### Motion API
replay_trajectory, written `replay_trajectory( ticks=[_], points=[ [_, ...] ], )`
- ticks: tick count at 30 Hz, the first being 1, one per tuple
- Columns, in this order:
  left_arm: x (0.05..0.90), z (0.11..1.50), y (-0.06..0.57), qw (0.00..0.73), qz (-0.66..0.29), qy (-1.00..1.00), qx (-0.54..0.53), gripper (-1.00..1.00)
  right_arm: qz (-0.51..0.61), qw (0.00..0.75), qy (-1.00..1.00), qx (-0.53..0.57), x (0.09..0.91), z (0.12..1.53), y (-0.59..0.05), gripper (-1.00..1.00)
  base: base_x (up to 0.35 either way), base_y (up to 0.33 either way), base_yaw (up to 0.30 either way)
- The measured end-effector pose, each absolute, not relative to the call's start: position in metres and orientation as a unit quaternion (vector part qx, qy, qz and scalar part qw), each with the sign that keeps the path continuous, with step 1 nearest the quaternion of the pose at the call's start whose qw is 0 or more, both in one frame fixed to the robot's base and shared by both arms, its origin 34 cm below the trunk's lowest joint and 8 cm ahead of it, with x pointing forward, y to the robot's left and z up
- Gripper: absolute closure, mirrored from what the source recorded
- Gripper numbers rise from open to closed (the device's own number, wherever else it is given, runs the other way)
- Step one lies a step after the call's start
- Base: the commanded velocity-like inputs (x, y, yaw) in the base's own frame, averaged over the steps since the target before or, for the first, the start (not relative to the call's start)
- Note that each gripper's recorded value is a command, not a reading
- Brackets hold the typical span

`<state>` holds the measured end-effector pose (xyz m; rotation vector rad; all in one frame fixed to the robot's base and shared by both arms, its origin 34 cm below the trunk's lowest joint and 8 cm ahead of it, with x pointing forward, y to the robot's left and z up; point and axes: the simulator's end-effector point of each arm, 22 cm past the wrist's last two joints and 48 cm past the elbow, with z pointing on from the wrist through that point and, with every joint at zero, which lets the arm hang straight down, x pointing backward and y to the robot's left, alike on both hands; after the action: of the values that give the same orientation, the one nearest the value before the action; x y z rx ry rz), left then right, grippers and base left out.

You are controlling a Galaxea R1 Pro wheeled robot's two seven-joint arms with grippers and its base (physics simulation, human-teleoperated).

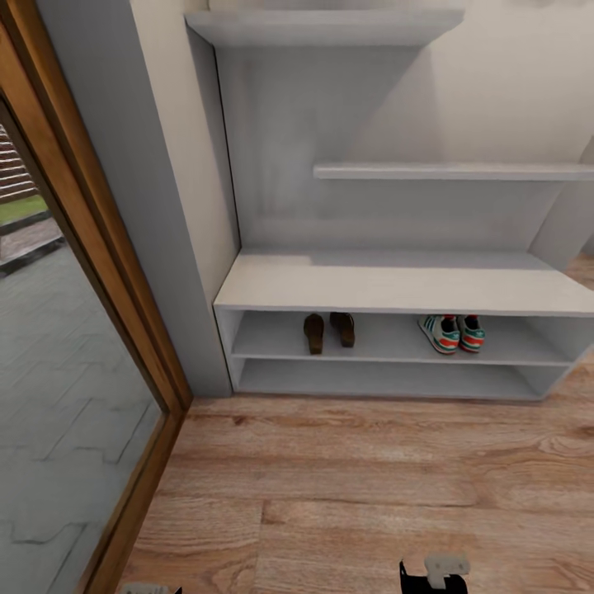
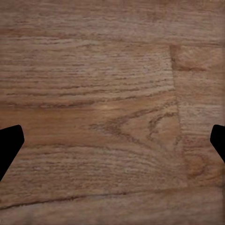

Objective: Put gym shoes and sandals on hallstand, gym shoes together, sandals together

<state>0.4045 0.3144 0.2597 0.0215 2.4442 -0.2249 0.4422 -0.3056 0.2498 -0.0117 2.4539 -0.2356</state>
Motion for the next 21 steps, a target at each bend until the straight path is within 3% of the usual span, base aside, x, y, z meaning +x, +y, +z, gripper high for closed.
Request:
replay_trajectory(
  ticks=[21],
  points=[
    [0.413, 0.305, 0.311, 0.335, -0.088, 0.938, 0.006, -1.0, -0.075, 0.3, 0.951, -0.003, 0.405, 0.28, -0.283, -1.0, 0.0, 0.0, 0.0]
  ],
)
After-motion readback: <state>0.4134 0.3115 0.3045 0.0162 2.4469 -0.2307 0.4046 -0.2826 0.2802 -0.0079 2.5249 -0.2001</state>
